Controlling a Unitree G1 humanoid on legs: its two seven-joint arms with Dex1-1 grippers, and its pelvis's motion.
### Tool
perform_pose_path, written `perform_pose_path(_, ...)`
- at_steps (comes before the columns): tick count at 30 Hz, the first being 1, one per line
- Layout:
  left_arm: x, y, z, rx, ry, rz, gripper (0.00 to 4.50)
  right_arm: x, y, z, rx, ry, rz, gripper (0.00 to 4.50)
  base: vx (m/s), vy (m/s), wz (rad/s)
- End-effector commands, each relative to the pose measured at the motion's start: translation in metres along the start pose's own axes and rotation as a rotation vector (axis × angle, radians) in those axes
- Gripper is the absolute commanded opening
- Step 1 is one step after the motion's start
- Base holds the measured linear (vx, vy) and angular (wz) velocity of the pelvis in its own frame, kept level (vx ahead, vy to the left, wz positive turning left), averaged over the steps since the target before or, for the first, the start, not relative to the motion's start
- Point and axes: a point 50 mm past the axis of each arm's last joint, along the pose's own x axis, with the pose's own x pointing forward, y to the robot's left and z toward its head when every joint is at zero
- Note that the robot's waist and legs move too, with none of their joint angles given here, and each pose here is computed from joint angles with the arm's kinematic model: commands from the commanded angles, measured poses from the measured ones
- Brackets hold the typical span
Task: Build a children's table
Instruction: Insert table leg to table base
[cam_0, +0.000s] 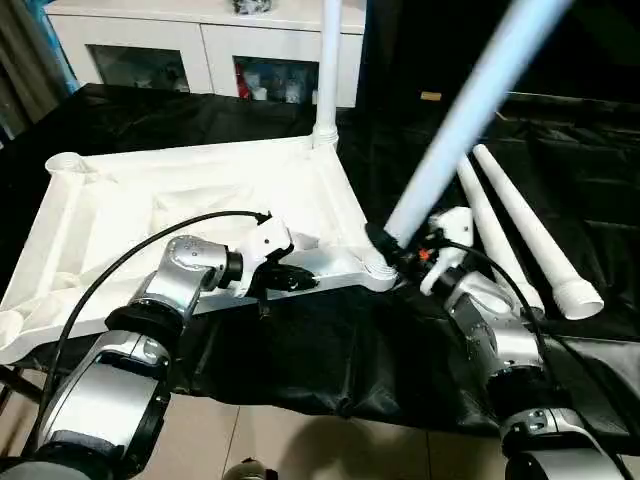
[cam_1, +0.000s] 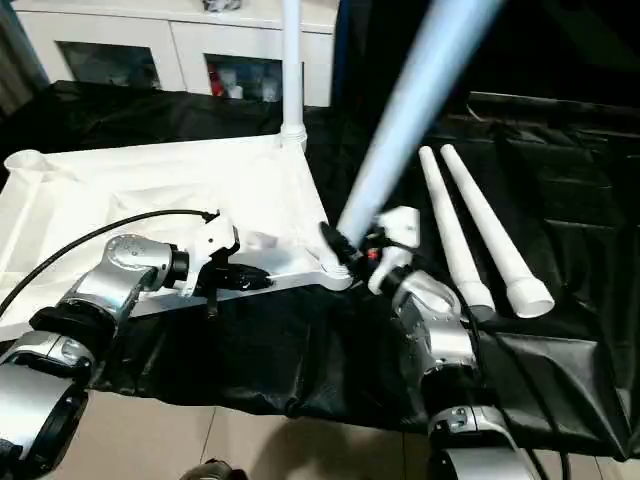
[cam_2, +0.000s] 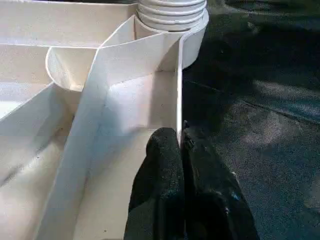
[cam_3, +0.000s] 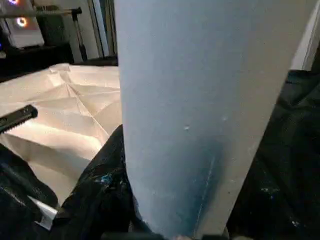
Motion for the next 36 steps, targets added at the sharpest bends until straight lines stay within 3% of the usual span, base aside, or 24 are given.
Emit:
perform_pose_path(1, 0.001, -0.003, -0.003, 0.012, 0.028, -0.022, 0.0, 0.003, 0.005, -0.013, -0.01, 0.126, 0.043, 1.89, 0.0, 0.0, 0.0)
perform_pose_path(7, -0.002, -0.003, -0.002, 0.031, 0.045, -0.05, 0.0, 0.01, 0.01, -0.018, 0.016, 0.217, 0.116, 1.89, 0.0, 0.0, 0.0)
perform_pose_path(16, -0.007, -0.004, 0.003, 0.07, 0.052, -0.125, 0.0, 0.008, 0.015, -0.026, 0.067, 0.249, 0.236, 1.89, 0.0, 0.0, 0.0)
perform_pose_path(19, -0.011, -0.006, 0.007, 0.097, 0.052, -0.208, 0.0, 0.002, 0.022, -0.03, 0.08, 0.268, 0.376, 1.89, 0.0, 0.0, 0.0)
perform_pose_path(27, -0.018, -0.008, 0.006, 0.11, 0.095, -0.296, 0.0, -0.008, 0.03, -0.036, 0.031, 0.348, 0.572, 1.89, 0.0, 0.0, 0.0)
perform_pose_path(36, -0.021, -0.005, 0.004, 0.105, 0.091, -0.241, 0.0, -0.01, 0.034, -0.039, 0.028, 0.322, 0.581, 1.89, 0.0, 0.0, 0.0)
